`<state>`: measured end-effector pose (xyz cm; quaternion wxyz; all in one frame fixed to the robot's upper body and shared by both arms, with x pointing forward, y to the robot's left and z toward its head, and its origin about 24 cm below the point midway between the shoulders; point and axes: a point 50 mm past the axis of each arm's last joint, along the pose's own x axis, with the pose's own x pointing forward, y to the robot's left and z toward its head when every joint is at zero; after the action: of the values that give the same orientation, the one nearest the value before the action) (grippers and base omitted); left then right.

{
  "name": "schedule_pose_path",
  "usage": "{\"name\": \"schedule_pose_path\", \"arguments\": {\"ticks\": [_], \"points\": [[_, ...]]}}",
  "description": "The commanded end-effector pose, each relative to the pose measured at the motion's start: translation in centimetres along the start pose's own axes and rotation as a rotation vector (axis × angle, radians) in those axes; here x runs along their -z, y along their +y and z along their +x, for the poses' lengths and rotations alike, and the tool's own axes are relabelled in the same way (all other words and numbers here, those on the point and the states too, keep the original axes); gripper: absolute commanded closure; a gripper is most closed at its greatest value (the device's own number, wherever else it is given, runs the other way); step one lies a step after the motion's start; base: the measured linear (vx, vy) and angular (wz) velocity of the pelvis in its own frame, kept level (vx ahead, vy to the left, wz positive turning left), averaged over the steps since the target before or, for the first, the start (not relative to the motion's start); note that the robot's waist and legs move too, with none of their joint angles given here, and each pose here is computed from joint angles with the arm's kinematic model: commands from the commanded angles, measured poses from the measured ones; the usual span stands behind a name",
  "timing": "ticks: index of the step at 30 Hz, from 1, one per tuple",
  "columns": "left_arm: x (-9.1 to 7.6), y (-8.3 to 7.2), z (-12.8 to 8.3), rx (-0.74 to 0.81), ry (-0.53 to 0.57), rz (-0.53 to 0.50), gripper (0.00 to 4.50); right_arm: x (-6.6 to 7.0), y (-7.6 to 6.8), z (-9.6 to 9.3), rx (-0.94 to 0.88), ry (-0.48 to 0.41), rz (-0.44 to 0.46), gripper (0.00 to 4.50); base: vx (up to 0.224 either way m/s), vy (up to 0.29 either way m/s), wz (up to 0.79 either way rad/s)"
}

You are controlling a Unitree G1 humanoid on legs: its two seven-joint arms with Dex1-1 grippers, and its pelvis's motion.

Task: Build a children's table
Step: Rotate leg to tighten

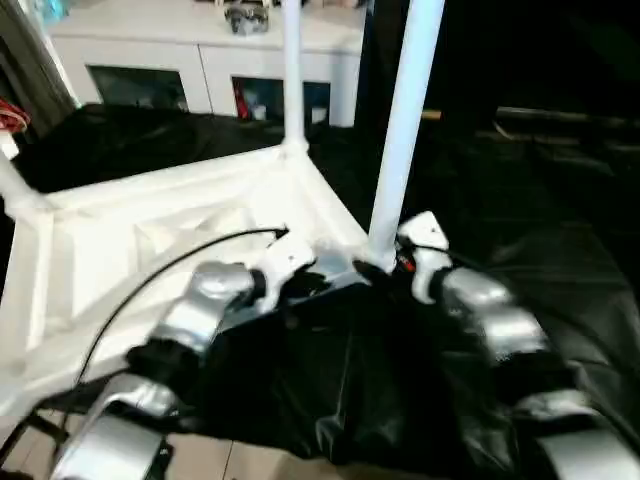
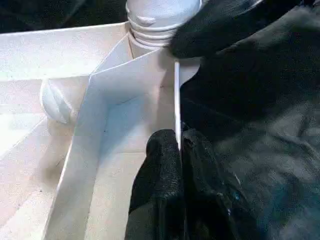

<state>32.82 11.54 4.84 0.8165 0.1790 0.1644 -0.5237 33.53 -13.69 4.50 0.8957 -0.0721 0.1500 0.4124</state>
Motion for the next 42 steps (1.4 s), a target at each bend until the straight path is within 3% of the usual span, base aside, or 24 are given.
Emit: {"name": "schedule_pose_path", "arguments": {"ticks": [1, 7, 9, 19, 21, 29, 33, 38, 42], "points": [[-1.6, -0.7, 0.5, 0.069, -0.099, 0.036, 4.50, -0.9, 2.3, 0.8, -0.216, -0.021, -0.056, 0.38, 0.000, 0.000, 0.00], [-0.9, -1.2, -1.8, 0.225, -0.092, 0.054, 4.50, -0.5, 1.8, -2.2, -0.412, 0.052, -0.107, 0.38, 0.000, 0.000, 0.00], [-0.9, -1.3, -2.0, 0.243, -0.092, 0.052, 4.50, -0.5, 1.7, -2.3, -0.414, 0.051, -0.108, 0.38, 0.000, 0.000, 0.00], [-0.5, -1.5, -2.8, 0.301, -0.068, 0.052, 4.50, -0.4, 2.1, -2.9, -0.481, 0.094, -0.146, 1.23, 0.000, 0.000, 0.00], [-0.5, -1.5, -2.9, 0.304, -0.065, 0.049, 4.50, -0.4, 2.3, -2.9, -0.492, 0.093, -0.141, 1.57, 0.000, 0.000, 0.00], [-0.1, -1.6, -2.8, 0.287, -0.051, 0.036, 4.50, 0.6, 3.2, -2.8, -0.518, 0.114, -0.112, 1.80, 0.000, 0.000, 0.00], [-0.5, -0.8, -1.6, 0.138, -0.061, -0.008, 4.50, 1.4, 3.2, -1.3, -0.333, 0.089, -0.070, 1.81, 0.000, 0.000, 0.00], [-1.3, -0.3, 0.2, 0.004, -0.062, -0.039, 4.50, 1.7, 2.6, 1.4, -0.003, 0.056, 0.069, 1.82, 0.000, 0.000, 0.00], [-2.4, -0.4, 2.6, -0.085, -0.056, -0.032, 4.50, 1.3, 3.2, 4.0, 0.205, 0.055, 0.109, 1.82, 0.000, 0.000, 0.00]]}}
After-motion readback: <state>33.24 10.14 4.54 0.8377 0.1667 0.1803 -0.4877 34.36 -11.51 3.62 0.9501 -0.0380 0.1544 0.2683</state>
